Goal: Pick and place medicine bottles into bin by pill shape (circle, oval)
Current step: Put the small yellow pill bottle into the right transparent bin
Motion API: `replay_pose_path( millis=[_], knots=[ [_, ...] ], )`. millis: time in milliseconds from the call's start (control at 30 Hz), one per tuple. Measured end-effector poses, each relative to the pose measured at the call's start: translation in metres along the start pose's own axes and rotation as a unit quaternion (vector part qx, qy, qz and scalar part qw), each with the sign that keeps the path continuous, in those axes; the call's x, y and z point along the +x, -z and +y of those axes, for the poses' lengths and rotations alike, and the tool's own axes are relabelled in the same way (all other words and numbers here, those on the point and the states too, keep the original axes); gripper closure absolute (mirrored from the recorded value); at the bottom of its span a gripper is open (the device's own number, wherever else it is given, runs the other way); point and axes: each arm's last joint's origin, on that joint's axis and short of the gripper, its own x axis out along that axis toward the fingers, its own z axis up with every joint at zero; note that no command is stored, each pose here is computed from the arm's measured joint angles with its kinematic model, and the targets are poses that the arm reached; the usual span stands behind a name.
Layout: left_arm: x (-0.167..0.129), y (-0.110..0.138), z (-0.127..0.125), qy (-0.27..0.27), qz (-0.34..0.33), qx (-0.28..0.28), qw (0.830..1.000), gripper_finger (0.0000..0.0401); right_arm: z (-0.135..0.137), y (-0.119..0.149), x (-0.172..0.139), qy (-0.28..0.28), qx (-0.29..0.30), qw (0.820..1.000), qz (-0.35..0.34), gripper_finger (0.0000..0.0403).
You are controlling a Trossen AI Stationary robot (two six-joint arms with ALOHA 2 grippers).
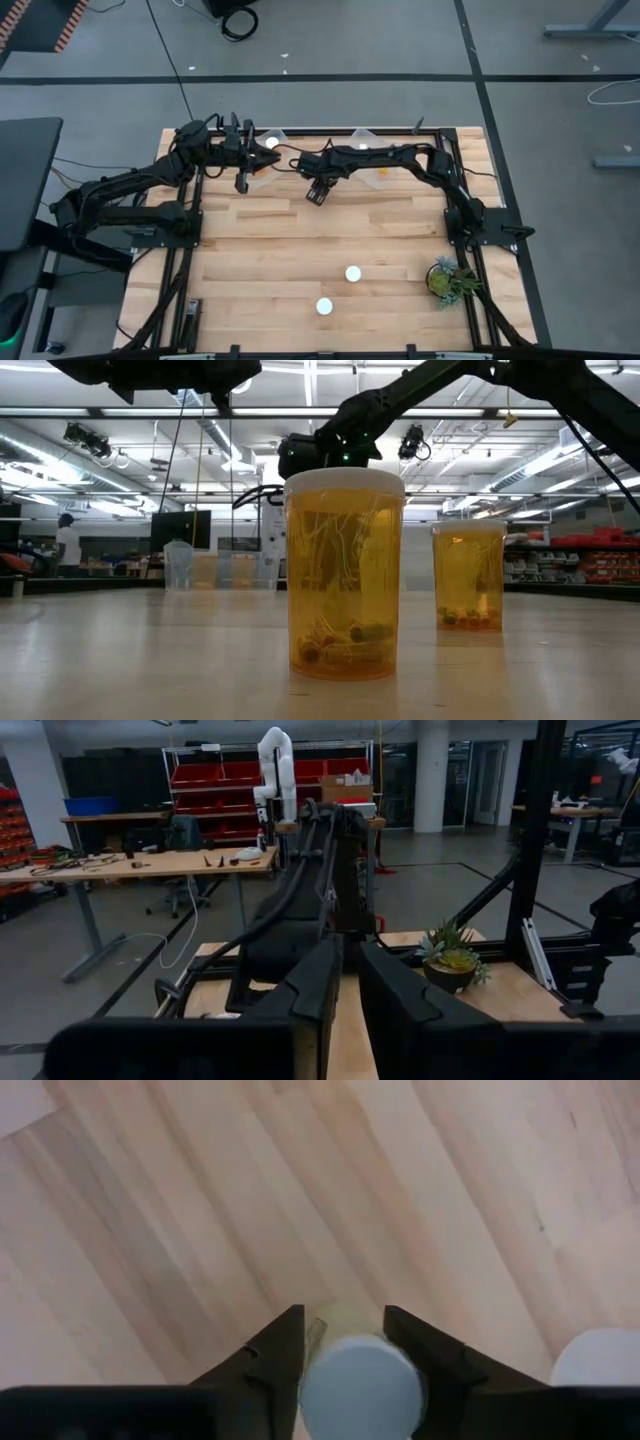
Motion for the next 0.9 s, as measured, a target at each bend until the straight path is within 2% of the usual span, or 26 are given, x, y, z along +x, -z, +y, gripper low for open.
replay_pose_path(
  millis=[167, 500, 900],
  knots=[
    [0.0, 0.0, 0.0, 0.0, 0.0, 0.0, 1.0, 0.035, -0.004, 0.001, -0.005, -0.003, 0.003, 1.0, 0.009, 0.029],
    [0.0, 0.0, 0.0, 0.0, 0.0, 0.0, 1.0, 0.0338, -0.003, 0.004, -0.02, -0.004, -0.002, 1.0, 0.014, 0.0279],
    [0.0, 0.0, 0.0, 0.0, 0.0, 0.0, 1.0, 0.0348, -0.014, 0.002, -0.078, -0.003, 0.023, 0.999, -0.049, 0.0282]
  ],
)
